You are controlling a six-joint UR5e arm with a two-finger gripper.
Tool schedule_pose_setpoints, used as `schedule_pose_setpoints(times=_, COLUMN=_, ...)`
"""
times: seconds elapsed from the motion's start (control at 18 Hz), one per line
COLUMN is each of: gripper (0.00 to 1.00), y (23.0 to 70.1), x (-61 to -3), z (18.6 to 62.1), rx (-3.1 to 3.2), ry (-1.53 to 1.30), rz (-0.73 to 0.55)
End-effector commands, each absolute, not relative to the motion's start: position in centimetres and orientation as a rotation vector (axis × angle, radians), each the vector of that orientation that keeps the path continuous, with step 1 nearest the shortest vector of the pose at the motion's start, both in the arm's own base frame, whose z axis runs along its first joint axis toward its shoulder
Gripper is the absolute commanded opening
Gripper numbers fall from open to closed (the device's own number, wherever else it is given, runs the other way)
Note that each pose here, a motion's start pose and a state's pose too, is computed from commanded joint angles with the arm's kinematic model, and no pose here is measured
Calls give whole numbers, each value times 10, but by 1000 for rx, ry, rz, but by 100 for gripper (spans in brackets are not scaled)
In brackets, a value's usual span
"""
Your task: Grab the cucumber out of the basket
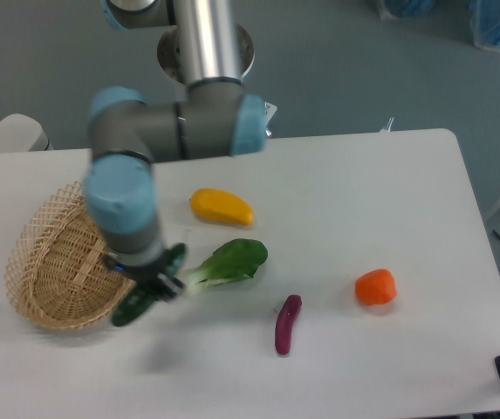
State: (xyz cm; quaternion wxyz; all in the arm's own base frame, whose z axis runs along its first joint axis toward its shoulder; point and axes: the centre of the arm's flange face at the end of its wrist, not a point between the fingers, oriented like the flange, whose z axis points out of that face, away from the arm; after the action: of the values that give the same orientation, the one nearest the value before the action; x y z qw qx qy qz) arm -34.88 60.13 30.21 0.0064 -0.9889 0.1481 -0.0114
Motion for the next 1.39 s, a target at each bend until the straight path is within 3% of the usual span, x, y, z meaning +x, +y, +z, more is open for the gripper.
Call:
schedule_pose_setpoints(times=0.28, gripper=3, y=587, x=-435, z=294, rx=-3069, ry=506, rz=-4)
schedule_pose_setpoints(times=0.61, gripper=2, y=590, x=-492, z=276, rx=-3048, ry=585, rz=13)
schedule_pose_setpoints(times=1.39, gripper=4, y=590, x=-498, z=262, rx=-3049, ry=744, rz=19)
